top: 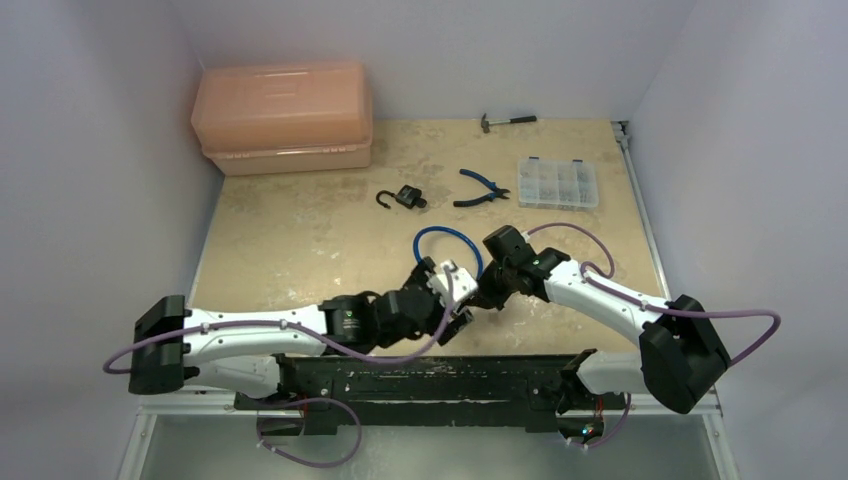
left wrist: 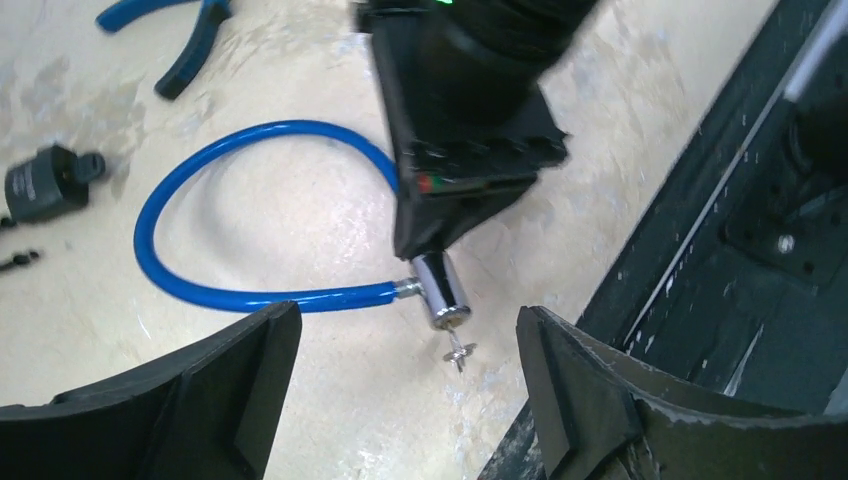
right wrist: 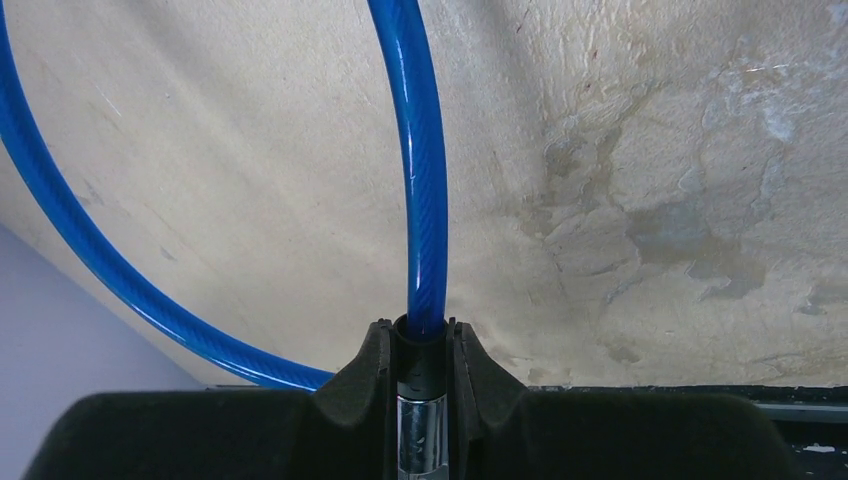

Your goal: Unlock with the key

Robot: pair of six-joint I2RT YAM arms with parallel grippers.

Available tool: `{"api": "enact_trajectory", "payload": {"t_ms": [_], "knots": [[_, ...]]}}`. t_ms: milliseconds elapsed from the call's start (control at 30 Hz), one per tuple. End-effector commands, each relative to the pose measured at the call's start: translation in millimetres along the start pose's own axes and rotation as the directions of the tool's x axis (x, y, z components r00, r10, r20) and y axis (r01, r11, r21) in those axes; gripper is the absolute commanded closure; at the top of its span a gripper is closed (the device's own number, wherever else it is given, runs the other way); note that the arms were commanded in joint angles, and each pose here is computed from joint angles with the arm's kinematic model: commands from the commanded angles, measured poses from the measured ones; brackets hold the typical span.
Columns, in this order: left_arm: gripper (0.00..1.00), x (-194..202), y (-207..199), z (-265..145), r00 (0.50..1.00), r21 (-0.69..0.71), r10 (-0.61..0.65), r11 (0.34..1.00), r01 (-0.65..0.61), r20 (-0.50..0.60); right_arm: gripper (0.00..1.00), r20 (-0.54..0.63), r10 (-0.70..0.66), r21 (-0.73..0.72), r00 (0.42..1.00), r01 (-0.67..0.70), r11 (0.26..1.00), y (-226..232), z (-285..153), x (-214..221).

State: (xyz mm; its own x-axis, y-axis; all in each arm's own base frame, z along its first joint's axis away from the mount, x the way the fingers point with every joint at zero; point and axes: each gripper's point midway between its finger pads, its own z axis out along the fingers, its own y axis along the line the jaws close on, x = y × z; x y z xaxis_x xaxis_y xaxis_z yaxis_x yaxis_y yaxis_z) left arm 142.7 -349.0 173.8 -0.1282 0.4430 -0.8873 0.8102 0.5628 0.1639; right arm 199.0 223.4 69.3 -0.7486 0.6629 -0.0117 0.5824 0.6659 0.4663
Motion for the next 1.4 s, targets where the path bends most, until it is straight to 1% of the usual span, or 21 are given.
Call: {"api": "enact_trajectory", "payload": {"t_ms": [0, 67, 100, 200, 300, 333, 400, 467, 533, 600, 633, 700, 767, 833, 967, 1067, 1167, 1267, 1367], "knots": [[0.14, -11, 16, -2, 0.946, 0.013, -0.320, 0.948, 0.319, 0.050, 1.00, 0.042, -0.042, -0.080, 0.998, 0.045, 0.996, 21, -6, -8], [0.12, -3, 31, 1, 0.907, -0.038, -0.418, 0.907, 0.420, 0.048, 1.00, 0.051, -0.043, -0.079, 0.998, 0.047, 0.996, 20, -7, -9], [0.11, 0, 41, 4, 0.878, -0.064, -0.475, 0.876, 0.478, 0.055, 1.00, 0.054, -0.044, -0.078, 0.998, 0.048, 0.996, 20, -7, -9], [0.09, 11, 53, 10, 0.806, -0.087, -0.589, 0.801, 0.592, 0.061, 1.00, 0.056, -0.047, -0.077, 0.997, 0.051, 0.996, 19, -5, -9], [0.08, 11, 59, 16, 0.718, -0.086, -0.689, 0.713, 0.696, 0.101, 1.00, 0.055, -0.048, -0.085, 0.997, 0.053, 0.995, 19, -4, -9], [0.09, 13, 61, 18, 0.683, -0.088, -0.722, 0.678, 0.730, 0.108, 1.00, 0.054, -0.050, -0.087, 0.997, 0.054, 0.995, 19, -4, -9], [0.09, 18, 64, 20, 0.593, -0.075, -0.795, 0.588, 0.805, 0.133, 1.00, 0.056, -0.051, -0.095, 0.997, 0.056, 0.994, 20, -4, -9], [0.11, 18, 65, 19, 0.492, -0.029, -0.852, 0.495, 0.868, 0.179, 1.00, 0.057, -0.050, -0.101, 0.997, 0.055, 0.993, 20, -4, -9], [0.11, 17, 66, 18, 0.401, 0.027, -0.890, 0.416, 0.909, 0.216, 1.00, 0.057, -0.048, -0.105, 0.997, 0.054, 0.993, 21, -3, -9], [0.12, 19, 68, 19, 0.342, 0.046, -0.909, 0.362, 0.931, 0.237, 1.00, 0.052, -0.050, -0.110, 0.997, 0.055, 0.992, 22, -3, -8], [0.12, 21, 70, 19, 0.324, 0.044, -0.914, 0.344, 0.938, 0.243, 1.00, 0.049, -0.050, -0.111, 0.998, 0.055, 0.992, 22, -3, -8], [0.12, 28, 72, 20, 0.302, 0.027, -0.920, 0.318, 0.948, 0.251, 1.00, 0.048, -0.049, -0.114, 0.998, 0.054, 0.992, 23, -4, -8], [0.12, 29, 74, 19, 0.281, 0.040, -0.924, 0.301, 0.953, 0.260, 1.00, 0.051, -0.049, -0.120, 0.997, 0.055, 0.991, 24, -5, -8], [0.15, 28, 74, 19, 0.261, 0.068, -0.929, 0.288, 0.955, 0.263, 1.00, 0.052, -0.047, -0.126, 0.998, 0.054, 0.991, 24, -5, -8], [0.21, 35, 72, 22, 0.236, 0.068, -0.938, 0.260, 0.963, 0.253, 1.00, 0.047, -0.050, -0.135, 0.998, 0.056, 0.989, 26, -5, -7], [0.25, 37, 70, 24, 0.202, 0.104, -0.948, 0.233, 0.967, 0.248, 1.00, 0.045, -0.050, -0.135, 0.998, 0.056, 0.989, 25, -4, -7], [0.26, 37, 66, 28, 0.192, 0.130, -0.953, 0.226, 0.965, 0.234, 1.00, 0.046, -0.050, -0.138, 0.998, 0.056, 0.989, 26, -5, -7], [0.28, 38, 63, 35, 0.193, 0.133, -0.957, 0.225, 0.965, 0.216, 1.00, 0.046, -0.050, -0.138, 0.998, 0.056, 0.989, 26, -5, -7], [0.32, 40, 61, 39, 0.188, 0.137, -0.960, 0.219, 0.966, 0.207, 1.00, 0.046, -0.051, -0.141, 0.998, 0.057, 0.988, 27, -5, -7]]}}
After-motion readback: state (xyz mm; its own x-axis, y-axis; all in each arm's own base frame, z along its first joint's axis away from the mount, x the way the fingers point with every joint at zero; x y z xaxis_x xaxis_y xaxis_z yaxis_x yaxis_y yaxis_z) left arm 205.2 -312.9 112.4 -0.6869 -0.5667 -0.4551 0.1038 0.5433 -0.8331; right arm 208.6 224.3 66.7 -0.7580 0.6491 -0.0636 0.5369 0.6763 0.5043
